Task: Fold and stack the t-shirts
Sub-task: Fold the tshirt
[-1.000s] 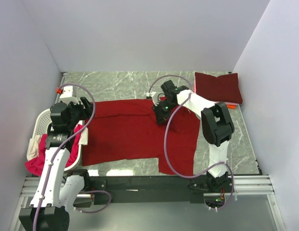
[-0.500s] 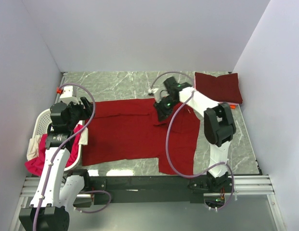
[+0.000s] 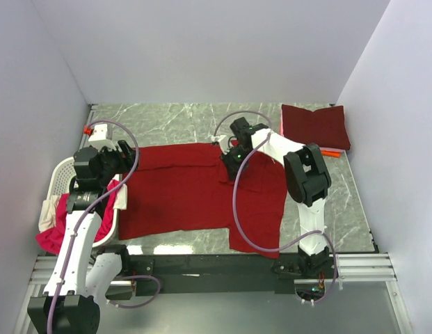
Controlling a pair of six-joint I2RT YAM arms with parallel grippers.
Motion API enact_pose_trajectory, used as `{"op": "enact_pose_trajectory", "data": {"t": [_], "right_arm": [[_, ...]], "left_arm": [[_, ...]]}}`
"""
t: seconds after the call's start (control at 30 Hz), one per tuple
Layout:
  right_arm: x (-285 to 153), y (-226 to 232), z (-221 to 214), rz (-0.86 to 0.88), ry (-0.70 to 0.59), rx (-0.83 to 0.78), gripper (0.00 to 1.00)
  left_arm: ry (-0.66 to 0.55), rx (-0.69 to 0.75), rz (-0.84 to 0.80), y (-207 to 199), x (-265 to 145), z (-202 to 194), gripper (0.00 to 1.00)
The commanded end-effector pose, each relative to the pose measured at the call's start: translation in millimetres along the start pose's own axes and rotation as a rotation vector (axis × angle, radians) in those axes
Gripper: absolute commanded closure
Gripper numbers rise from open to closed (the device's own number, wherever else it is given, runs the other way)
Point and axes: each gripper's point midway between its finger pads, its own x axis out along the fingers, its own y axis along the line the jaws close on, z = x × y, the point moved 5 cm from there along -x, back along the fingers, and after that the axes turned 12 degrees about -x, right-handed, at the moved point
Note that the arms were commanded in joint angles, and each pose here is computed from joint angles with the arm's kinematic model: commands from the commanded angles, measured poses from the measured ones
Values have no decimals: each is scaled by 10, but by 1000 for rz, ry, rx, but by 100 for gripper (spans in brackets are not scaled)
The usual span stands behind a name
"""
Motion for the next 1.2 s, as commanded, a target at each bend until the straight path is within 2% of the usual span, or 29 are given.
{"op": "enact_pose_trajectory", "data": {"t": [0.0,0.27,0.4,0.53,0.63,0.7,0.73,0.77,0.83,0.9,0.93,0.97,1.17], "right_arm": [[-1,106,130,-31,6,-55,78],[18,140,239,-39,22,-77,78],[-303,32,335,-72,-55,-69,77],[-821,-519,194,-201,-154,53,72],[-1038,-893,99,-283,-201,143,68],[-1200,-1205,-32,-349,-228,239,60],[-1239,-1315,-93,-376,-233,285,56],[-1304,-1438,-171,-404,-244,329,55],[-1334,-1603,-229,-422,-266,396,53],[-1363,-1761,-287,-452,-287,460,52],[-1366,-1800,-292,-456,-293,469,52],[-1319,-1854,-332,-453,-288,489,52],[-1180,-1990,-404,-454,-272,538,52]], "left_arm": [[-16,20,-44,-72,11,70,33],[-24,23,-44,-73,-6,74,32],[-15,18,-42,-67,7,61,32],[19,-8,-55,-65,80,-1,32],[63,-74,-40,-21,251,-80,32],[114,-151,-14,-24,361,-89,35],[187,-185,25,55,507,-202,36],[195,-200,33,16,581,-105,42],[272,-245,120,127,801,-173,47],[315,-272,179,199,943,-220,56],[369,-292,219,286,1080,-343,61],[359,-297,227,284,1179,-260,72],[371,-336,358,525,1646,-321,78]]}}
